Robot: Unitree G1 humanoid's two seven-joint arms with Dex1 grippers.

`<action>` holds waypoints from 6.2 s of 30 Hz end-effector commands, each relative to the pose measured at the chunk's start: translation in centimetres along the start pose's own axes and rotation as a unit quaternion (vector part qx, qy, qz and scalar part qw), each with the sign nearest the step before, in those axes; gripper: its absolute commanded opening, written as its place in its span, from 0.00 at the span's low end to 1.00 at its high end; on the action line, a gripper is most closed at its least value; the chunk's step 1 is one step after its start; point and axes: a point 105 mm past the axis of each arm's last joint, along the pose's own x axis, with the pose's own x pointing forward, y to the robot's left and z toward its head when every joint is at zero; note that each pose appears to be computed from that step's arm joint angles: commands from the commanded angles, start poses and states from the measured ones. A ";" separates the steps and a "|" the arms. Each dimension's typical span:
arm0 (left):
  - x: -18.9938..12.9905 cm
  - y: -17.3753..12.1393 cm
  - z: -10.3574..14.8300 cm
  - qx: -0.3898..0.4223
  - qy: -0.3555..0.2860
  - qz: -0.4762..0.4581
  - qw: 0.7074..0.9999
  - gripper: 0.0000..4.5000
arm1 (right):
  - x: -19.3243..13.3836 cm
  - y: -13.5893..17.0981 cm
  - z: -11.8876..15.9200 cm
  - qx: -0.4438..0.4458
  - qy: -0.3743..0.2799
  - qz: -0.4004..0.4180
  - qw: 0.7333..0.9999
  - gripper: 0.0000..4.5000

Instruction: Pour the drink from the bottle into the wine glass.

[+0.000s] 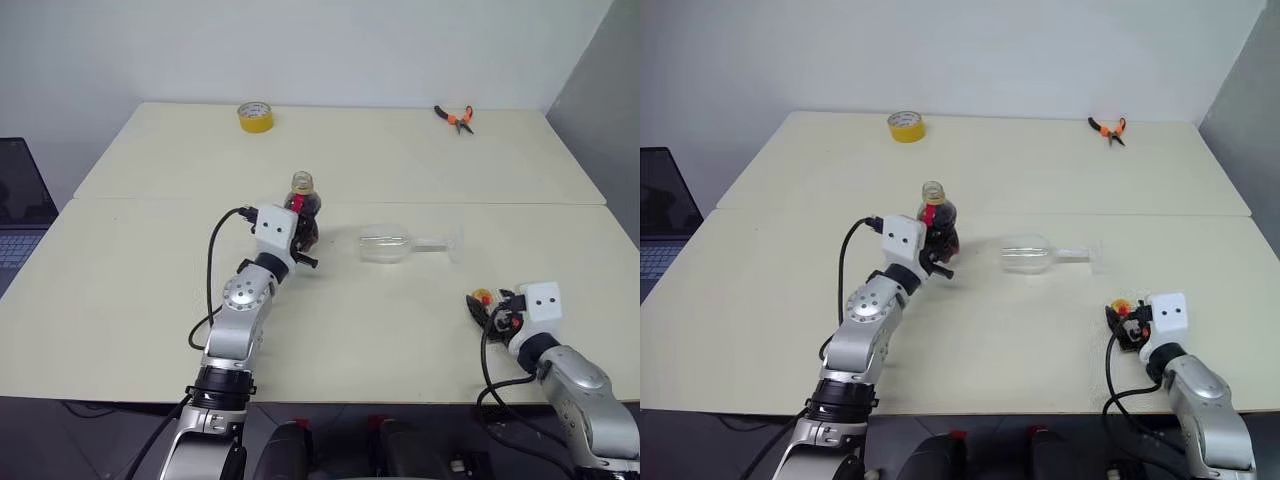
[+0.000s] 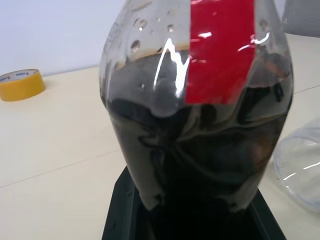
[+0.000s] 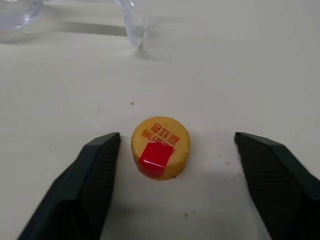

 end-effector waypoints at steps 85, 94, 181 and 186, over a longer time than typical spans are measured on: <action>-4.9 -1.3 0.5 -0.018 0.018 -0.157 0.987 0.99 | 3.8 9.6 10.1 -0.575 -0.106 0.054 0.810 1.00; -5.4 -1.2 2.4 0.018 0.039 -0.313 0.949 0.99 | 5.9 7.3 9.6 -0.622 -0.077 -0.022 0.779 1.00; -9.1 4.7 8.7 0.035 0.052 -0.369 0.927 1.00 | 10.2 16.4 6.4 -0.043 -0.232 0.239 0.942 1.00; -9.1 4.8 8.5 0.036 0.052 -0.368 0.928 1.00 | 10.8 15.1 5.5 -0.047 -0.197 0.218 0.955 1.00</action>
